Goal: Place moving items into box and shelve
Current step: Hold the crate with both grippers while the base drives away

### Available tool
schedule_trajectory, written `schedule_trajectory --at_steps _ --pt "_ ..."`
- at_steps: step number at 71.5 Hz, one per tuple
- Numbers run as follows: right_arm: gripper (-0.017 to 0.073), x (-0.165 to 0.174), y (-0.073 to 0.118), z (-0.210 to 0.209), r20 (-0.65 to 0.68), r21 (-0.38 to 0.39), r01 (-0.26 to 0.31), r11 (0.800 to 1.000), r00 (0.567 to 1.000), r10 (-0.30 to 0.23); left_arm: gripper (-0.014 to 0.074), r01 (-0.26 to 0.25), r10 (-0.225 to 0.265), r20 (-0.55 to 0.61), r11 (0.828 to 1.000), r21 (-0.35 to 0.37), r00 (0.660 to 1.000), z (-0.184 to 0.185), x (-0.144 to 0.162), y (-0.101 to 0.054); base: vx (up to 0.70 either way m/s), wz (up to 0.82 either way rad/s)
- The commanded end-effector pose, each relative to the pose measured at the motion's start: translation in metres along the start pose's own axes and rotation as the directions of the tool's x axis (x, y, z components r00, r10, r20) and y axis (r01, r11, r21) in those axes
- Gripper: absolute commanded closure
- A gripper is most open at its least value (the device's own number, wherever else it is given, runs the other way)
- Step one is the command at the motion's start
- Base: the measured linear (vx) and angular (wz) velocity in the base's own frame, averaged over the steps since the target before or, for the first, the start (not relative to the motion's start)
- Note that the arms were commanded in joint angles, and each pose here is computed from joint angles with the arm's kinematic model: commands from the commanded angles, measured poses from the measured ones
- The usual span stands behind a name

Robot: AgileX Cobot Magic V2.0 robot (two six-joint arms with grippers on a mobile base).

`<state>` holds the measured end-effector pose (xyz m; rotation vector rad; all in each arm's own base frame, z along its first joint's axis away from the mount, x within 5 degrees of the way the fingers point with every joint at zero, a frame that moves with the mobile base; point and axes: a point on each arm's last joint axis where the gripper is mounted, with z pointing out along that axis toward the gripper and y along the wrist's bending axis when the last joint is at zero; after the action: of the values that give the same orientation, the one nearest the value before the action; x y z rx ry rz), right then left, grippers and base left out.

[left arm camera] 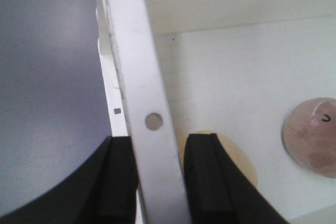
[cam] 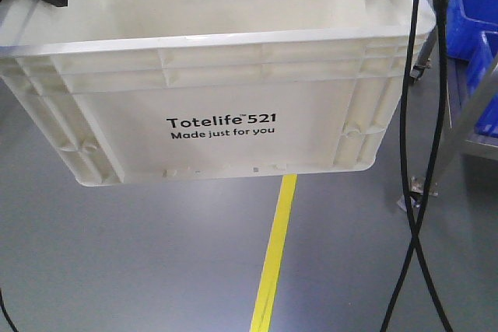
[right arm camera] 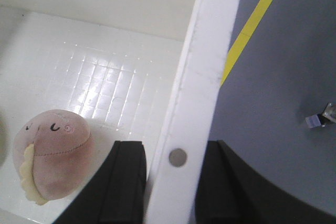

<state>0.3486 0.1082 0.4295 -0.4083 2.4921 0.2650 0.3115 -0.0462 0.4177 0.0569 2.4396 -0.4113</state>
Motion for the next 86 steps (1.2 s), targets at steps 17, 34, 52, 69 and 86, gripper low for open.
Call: schedule_trajectory --at_steps 17,34,52,69,86 --pt "0.0570 -0.0085 0.0278 -0.0451 0.192 -0.162 0.043 0.986 0.981 -0.011 0.0610 0.023 -0.068 0.201 0.976 0.219 0.977 -0.0347 -0.0149 -0.0331 0.47 -0.02" --pt "0.0570 -0.0085 0.0278 -0.0451 0.192 -0.162 0.043 0.986 0.981 -0.011 0.0610 0.024 -0.069 0.201 0.975 0.219 0.977 -0.0347 -0.0150 -0.0332 0.48 -0.04" --pt "0.0570 -0.0085 0.0278 -0.0451 0.192 -0.162 0.043 0.986 0.981 -0.011 0.0610 0.024 -0.069 0.201 0.975 0.219 0.977 -0.0347 -0.0150 -0.0332 0.48 -0.09" --pt "0.0570 -0.0085 0.0278 -0.0451 0.192 -0.162 0.043 0.986 0.981 -0.011 0.0610 0.024 -0.069 0.201 0.975 0.219 0.977 -0.0347 -0.0150 -0.0332 0.49 -0.10" --pt "0.0570 -0.0085 0.0278 -0.0451 0.192 -0.162 0.043 0.986 0.981 -0.011 0.0610 0.024 -0.069 0.201 0.975 0.219 0.977 -0.0347 -0.0150 -0.0332 0.49 -0.11"
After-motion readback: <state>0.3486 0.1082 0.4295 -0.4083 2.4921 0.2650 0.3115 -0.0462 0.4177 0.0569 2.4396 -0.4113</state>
